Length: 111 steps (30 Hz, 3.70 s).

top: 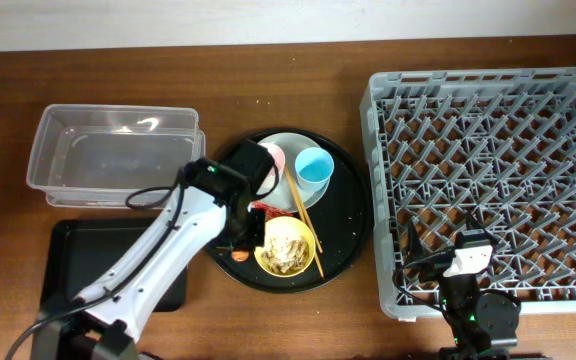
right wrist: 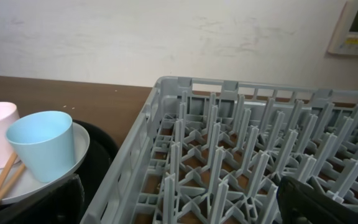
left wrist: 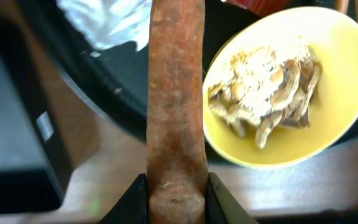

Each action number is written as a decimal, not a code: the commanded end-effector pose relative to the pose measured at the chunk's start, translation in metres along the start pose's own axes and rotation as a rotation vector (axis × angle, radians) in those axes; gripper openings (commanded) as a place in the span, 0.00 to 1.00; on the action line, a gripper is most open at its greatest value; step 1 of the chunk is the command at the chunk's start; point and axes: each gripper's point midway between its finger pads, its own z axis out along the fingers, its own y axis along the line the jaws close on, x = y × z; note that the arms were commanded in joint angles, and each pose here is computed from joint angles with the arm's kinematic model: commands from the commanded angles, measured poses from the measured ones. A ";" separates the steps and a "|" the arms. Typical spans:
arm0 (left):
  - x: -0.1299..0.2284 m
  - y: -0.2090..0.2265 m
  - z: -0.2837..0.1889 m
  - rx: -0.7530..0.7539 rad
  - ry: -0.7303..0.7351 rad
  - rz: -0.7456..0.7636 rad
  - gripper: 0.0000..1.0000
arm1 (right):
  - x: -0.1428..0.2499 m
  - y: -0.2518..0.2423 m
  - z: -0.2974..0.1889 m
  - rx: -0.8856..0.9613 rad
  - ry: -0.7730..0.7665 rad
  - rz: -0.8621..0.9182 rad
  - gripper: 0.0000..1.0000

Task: Sort waste into correct bins and load items into the dishwasher rack
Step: 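Carry the carrot left and drop it onto the black tray, then reach the left gripper to the yellow bowl and grasp its rim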

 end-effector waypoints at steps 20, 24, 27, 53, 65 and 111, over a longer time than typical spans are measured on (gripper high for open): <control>0.071 0.223 -0.026 -0.249 -0.258 -1.080 0.00 | 0.002 0.000 0.000 0.001 0.004 -0.006 0.98; 0.086 0.237 0.011 -0.226 -0.217 -1.207 0.00 | 0.002 0.000 0.000 0.001 0.004 -0.006 0.98; 0.089 0.254 0.031 -0.204 -0.240 -1.320 0.00 | 0.002 0.000 0.000 0.001 0.004 -0.006 0.98; 0.043 0.262 0.028 0.007 -0.283 -1.219 0.47 | 0.002 0.000 0.000 0.001 0.004 -0.006 0.98; -0.037 0.078 -0.074 0.552 -0.455 -0.262 0.46 | 0.003 0.000 0.000 0.001 0.005 -0.006 0.98; 0.010 -0.157 0.068 0.225 -0.321 0.538 0.37 | 0.002 0.000 0.000 0.001 0.004 -0.006 0.98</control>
